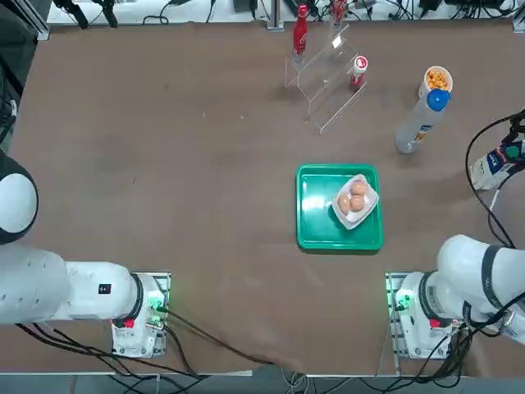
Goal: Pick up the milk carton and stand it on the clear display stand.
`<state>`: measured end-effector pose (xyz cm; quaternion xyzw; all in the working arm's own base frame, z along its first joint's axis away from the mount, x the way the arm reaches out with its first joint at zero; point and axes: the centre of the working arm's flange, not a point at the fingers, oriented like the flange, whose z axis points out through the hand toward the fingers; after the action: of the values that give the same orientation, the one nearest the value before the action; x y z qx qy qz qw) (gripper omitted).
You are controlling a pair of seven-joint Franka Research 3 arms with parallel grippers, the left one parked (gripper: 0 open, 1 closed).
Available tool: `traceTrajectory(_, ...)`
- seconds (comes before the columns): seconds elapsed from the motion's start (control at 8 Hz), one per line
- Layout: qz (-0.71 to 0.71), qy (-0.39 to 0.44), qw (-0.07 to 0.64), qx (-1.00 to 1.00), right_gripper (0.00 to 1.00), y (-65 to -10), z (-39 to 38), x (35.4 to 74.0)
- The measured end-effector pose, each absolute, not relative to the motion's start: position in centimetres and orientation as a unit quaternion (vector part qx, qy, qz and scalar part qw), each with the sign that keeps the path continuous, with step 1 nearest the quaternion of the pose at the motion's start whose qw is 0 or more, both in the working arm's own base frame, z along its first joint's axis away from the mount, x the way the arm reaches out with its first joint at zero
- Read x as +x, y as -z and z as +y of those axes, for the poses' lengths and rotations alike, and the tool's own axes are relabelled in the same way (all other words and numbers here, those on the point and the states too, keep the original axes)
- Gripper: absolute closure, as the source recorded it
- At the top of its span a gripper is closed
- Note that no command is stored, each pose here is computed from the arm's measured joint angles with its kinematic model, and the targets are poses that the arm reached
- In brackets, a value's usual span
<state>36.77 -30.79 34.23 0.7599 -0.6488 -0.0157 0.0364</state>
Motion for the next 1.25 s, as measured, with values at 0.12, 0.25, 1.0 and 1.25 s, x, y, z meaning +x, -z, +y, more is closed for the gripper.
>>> traceTrajectory(0.12, -0.649, 0.014, 0.036, 0.760, 0.00, -33.9, -30.9, 36.8)
traceTrajectory(0.25, -0.649, 0.015, 0.036, 0.760, 0.01, -33.4, -31.0, 36.9)
traceTrajectory(1.0, -0.645, 0.019, 0.037, 0.763, 0.41, -33.0, -31.0, 37.1)
traceTrajectory(1.25, -0.640, 0.020, 0.041, 0.767, 0.54, -34.2, -30.9, 37.6)
